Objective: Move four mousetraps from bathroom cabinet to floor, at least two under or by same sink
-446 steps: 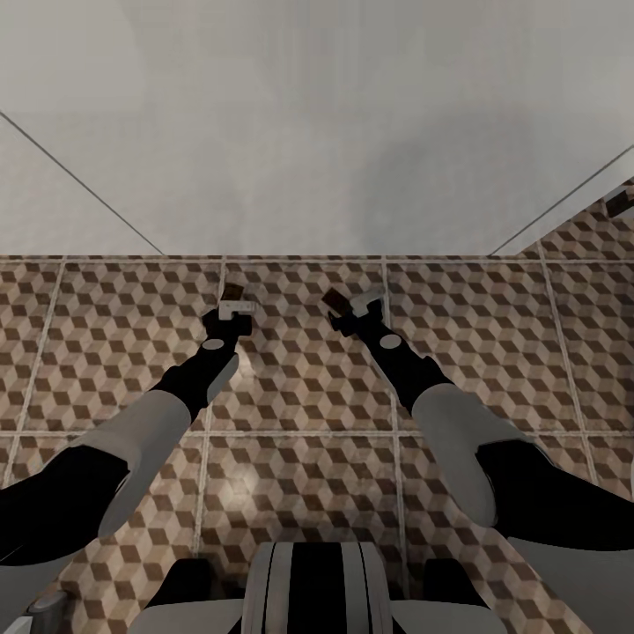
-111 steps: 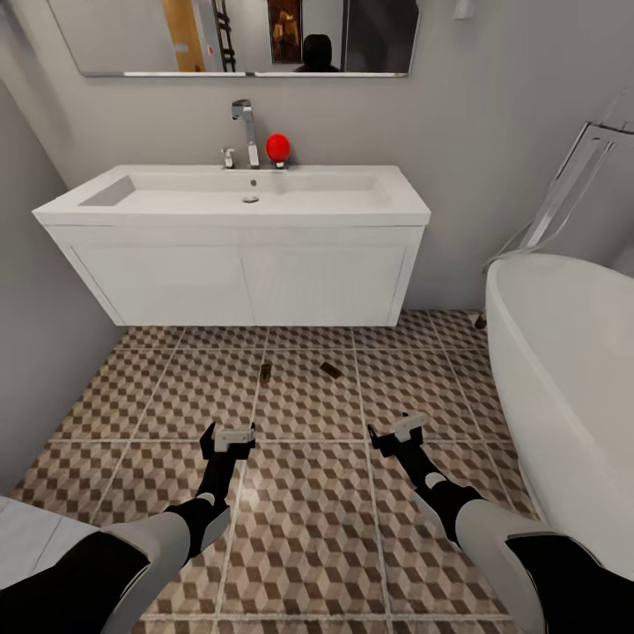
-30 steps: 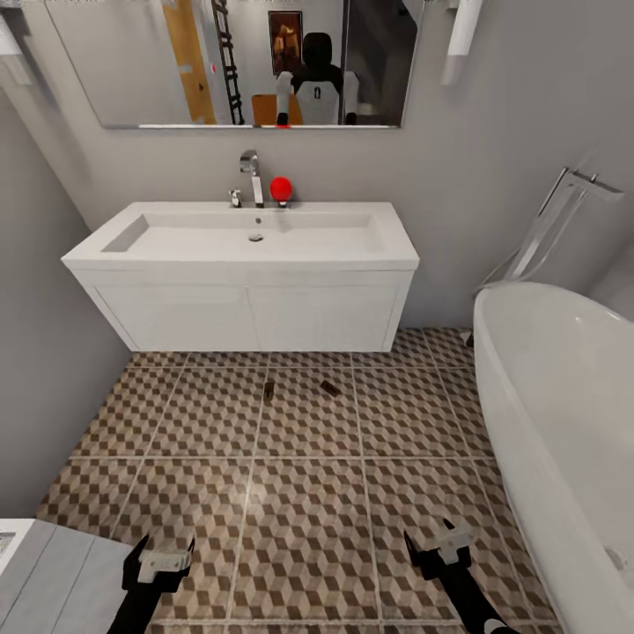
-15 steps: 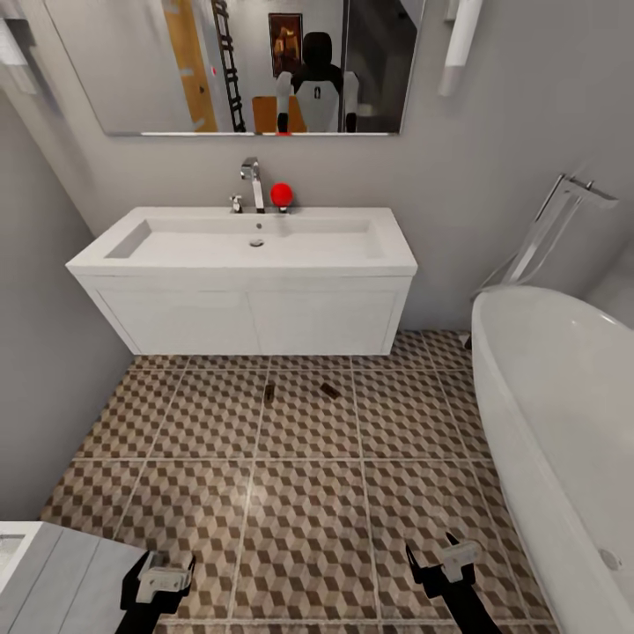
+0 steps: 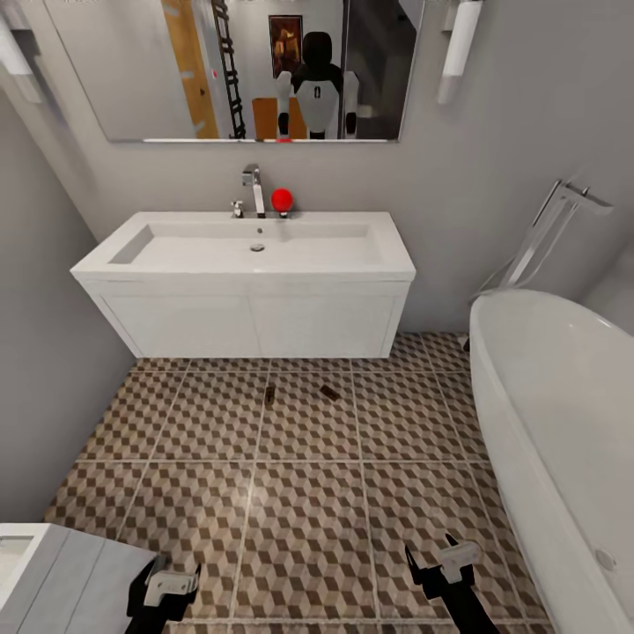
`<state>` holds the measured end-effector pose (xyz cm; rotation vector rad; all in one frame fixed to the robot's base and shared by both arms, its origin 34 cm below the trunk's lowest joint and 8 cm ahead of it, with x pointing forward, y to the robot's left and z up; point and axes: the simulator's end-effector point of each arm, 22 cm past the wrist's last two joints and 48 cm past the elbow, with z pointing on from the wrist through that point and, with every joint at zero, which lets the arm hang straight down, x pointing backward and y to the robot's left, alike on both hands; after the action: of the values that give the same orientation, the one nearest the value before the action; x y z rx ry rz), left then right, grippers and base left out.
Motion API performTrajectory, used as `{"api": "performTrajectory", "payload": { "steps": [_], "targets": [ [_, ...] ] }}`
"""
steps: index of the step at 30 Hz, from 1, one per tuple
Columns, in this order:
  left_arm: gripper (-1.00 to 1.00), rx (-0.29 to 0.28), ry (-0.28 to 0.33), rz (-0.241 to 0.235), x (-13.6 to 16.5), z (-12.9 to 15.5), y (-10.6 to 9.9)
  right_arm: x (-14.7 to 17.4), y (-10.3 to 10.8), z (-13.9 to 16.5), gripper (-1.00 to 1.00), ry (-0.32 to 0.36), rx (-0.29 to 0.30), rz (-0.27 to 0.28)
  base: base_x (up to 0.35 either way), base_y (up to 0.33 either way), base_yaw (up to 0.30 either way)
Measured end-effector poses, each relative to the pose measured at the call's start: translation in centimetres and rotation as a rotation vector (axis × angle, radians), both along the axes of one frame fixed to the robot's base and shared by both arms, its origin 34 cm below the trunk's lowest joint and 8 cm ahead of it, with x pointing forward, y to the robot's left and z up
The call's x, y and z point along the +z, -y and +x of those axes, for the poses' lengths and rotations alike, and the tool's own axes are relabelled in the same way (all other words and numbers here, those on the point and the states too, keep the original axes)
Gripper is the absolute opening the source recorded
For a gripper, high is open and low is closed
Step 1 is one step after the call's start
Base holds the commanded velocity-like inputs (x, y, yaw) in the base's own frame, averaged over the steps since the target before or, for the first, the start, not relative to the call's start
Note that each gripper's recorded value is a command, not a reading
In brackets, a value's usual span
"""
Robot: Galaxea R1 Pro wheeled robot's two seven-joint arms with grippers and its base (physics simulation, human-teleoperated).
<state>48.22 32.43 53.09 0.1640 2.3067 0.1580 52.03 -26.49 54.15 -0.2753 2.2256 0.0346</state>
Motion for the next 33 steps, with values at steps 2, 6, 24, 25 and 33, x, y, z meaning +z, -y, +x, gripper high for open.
{"api": "performTrajectory", "payload": {
  "steps": [2, 6, 24, 25, 33],
  "targets": [
    [1.00, 0.001, -0.010, 0.000, 0.1, -0.1, 0.1, 0.3, 0.0, 0.0, 1.00, 0.000, 0.000, 0.000, 0.000, 0.000, 0.000],
    [1.00, 0.002, -0.015, 0.000, 0.6, -0.3, 0.1, 0.9, -0.1, -0.1, 1.00, -0.001, 0.000, 0.001, 0.000, 0.000, 0.000],
    [1.00, 0.002, -0.019, 0.000, 3.1, -0.5, 0.1, 3.4, -0.2, -0.3, 1.00, -0.003, -0.001, 0.002, 0.000, 0.000, 0.000],
    [1.00, 0.002, -0.019, -0.002, 3.2, -0.5, 0.2, 3.5, -0.2, -0.3, 1.00, -0.003, -0.001, 0.002, 0.000, 0.000, 0.000],
    [1.00, 0.003, -0.020, -0.004, 4.2, -0.7, 0.4, 4.5, -0.2, -0.4, 1.00, -0.004, -0.001, 0.002, 0.000, 0.000, 0.000]
  ]
}}
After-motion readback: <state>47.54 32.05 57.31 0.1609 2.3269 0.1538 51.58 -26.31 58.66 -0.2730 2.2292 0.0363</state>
